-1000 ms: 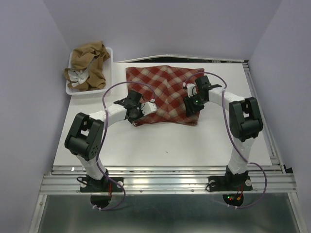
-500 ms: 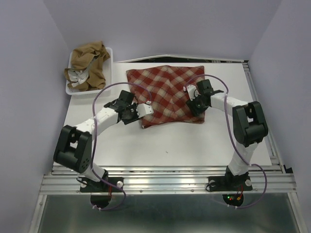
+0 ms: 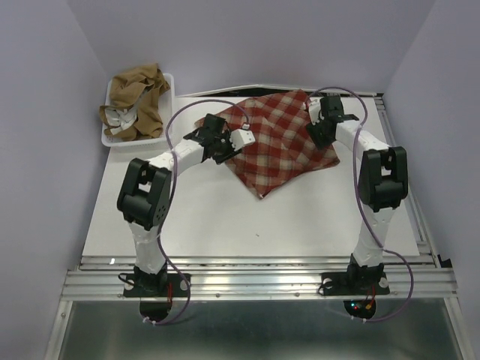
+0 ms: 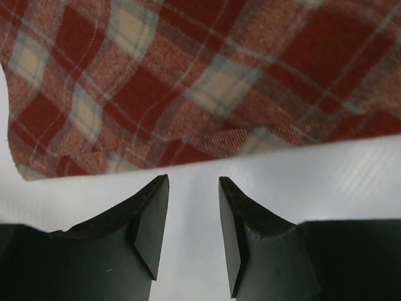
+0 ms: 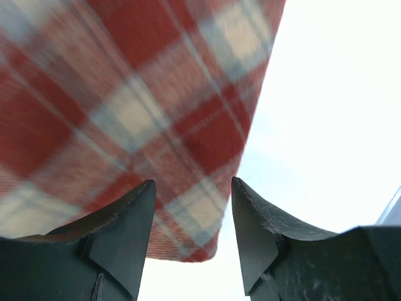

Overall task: Fold and stack the skirts
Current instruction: Flatten the skirt out

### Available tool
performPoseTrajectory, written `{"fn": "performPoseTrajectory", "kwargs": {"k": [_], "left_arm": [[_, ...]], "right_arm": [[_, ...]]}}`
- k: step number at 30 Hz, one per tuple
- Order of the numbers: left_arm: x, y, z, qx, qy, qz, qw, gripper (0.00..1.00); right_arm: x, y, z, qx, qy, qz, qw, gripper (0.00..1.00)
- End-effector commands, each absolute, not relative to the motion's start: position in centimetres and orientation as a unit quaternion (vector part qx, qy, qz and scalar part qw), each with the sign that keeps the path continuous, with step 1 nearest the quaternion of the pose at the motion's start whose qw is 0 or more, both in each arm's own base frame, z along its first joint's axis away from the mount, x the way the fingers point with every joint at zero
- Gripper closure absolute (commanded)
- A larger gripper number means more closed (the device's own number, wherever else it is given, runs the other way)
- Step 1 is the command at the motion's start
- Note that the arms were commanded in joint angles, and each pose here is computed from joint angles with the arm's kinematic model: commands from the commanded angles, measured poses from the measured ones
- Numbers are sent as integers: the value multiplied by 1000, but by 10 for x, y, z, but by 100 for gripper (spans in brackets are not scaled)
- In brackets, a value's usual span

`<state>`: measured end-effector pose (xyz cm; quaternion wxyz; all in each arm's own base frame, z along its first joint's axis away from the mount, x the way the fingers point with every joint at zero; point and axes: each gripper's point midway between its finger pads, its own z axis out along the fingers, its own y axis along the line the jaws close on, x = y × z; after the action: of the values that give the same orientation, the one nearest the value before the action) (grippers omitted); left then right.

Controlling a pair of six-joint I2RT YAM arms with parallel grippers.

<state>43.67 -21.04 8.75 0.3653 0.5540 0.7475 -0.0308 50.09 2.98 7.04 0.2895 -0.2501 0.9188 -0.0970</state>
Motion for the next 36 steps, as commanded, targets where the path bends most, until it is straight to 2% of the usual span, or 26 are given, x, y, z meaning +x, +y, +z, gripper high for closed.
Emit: {"fn": "performPoseTrajectory", "kwargs": {"k": [1,7,11,15,16,18,21,25,26,30,32,36], "left_arm": [[479,-235,114,518,742,-32,424,51],[522,-226,92,509,753,45,415,53],[504,-207,55,572,721,98,377,54],[464,-195,18,625,710,94,311,57],[452,-192,12,634,710,87,295,66],[427,-198,8,651,707,56,271,69],[392,-210,13,682,687,21,248,80],[325,-242,11,723,661,-48,194,80],[294,-261,10,738,647,-83,174,80],[213,-322,21,745,627,-162,158,78],[172,-353,30,738,624,-209,149,75],[141,-380,64,708,636,-270,148,63]], "right_arm": [[508,55,109,-227,919,-49,320,43],[467,81,70,-212,943,47,252,43],[453,77,28,-209,956,44,201,44],[458,63,-1,-207,961,17,184,44],[463,62,-2,-207,960,11,189,44],[473,61,-5,-208,959,5,194,44],[488,61,1,-209,955,-1,209,44],[509,61,22,-215,946,-12,241,44],[513,62,26,-217,944,-11,247,43],[522,69,44,-242,934,3,262,43],[517,78,48,-254,932,28,257,43],[499,88,66,-286,921,62,258,43]]}}
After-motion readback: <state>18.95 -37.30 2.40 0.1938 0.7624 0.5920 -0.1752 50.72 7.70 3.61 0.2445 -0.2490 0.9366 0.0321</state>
